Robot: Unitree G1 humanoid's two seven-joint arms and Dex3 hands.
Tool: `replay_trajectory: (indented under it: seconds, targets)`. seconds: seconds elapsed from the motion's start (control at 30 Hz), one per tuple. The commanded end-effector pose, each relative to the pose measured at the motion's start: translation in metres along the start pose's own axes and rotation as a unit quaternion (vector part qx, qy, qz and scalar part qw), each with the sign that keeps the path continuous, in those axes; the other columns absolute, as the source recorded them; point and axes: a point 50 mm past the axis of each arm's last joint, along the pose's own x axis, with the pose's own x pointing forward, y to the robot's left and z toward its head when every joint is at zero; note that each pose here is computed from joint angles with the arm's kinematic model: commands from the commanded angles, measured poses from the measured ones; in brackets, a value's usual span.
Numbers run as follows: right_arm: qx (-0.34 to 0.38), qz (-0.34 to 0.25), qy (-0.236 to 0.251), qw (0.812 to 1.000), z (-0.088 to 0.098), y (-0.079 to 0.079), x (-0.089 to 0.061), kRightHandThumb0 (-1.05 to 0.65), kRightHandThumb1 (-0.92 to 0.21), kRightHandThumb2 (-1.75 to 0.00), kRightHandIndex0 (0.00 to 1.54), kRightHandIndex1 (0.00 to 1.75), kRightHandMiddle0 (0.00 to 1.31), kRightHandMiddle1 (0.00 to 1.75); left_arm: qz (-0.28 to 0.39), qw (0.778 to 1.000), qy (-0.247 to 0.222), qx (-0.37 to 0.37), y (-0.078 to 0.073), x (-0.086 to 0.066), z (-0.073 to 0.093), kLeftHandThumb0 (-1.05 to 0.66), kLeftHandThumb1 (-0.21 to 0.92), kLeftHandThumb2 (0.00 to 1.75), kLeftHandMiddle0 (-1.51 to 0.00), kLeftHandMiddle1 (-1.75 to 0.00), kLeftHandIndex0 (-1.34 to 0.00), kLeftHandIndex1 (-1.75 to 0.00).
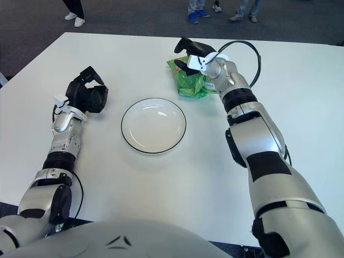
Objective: Put the snack into the plate.
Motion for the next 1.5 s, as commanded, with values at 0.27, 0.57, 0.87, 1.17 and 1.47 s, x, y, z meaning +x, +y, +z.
replay_trajectory:
  seconds: [0.27, 0.57, 0.87, 1.17, 1.47]
  targets:
    - [-0.093, 0.046, -0.011, 0.995, -0.003, 0.000, -0.004, -1.05, -0.92, -1.20, 0.00, 0.04, 0.00, 0.70, 0.029, 0.997, 0.064, -0.038, -0.006, -0.037, -0.035, -0.52, 0.22, 1.44, -1.38, -1.75, -0.69, -1.75]
    - [-0.097, 0.046, 0.006, 0.994, -0.006, -0.002, -0.004, -1.05, -0.92, -1.23, 0.00, 0.00, 0.00, 0.67, 0.025, 0.997, 0.061, -0.033, -0.006, -0.037, -0.035, -0.51, 0.22, 1.44, -1.38, -1.75, -0.69, -1.75]
    - [-0.114, 0.063, 0.031, 0.991, -0.013, -0.003, -0.006, -1.05, -0.92, -1.22, 0.00, 0.00, 0.00, 0.77, 0.023, 0.998, 0.053, -0.030, -0.006, -0.038, -0.034, -0.51, 0.23, 1.43, -1.38, -1.75, -0.69, -1.75]
    - [-0.124, 0.088, 0.057, 0.987, -0.029, 0.005, -0.014, -1.05, -0.92, -1.22, 0.00, 0.00, 0.00, 0.87, 0.027, 0.999, 0.042, -0.018, -0.007, -0.038, -0.033, -0.54, 0.17, 1.50, -1.36, -1.75, -0.74, -1.75]
    - [-0.121, 0.124, 0.079, 0.982, -0.041, 0.017, -0.022, -1.05, -0.92, -1.20, 0.00, 0.00, 0.00, 0.76, 0.015, 0.999, 0.034, -0.006, -0.008, -0.038, -0.033, -0.55, 0.15, 1.53, -1.37, -1.75, -0.76, -1.75]
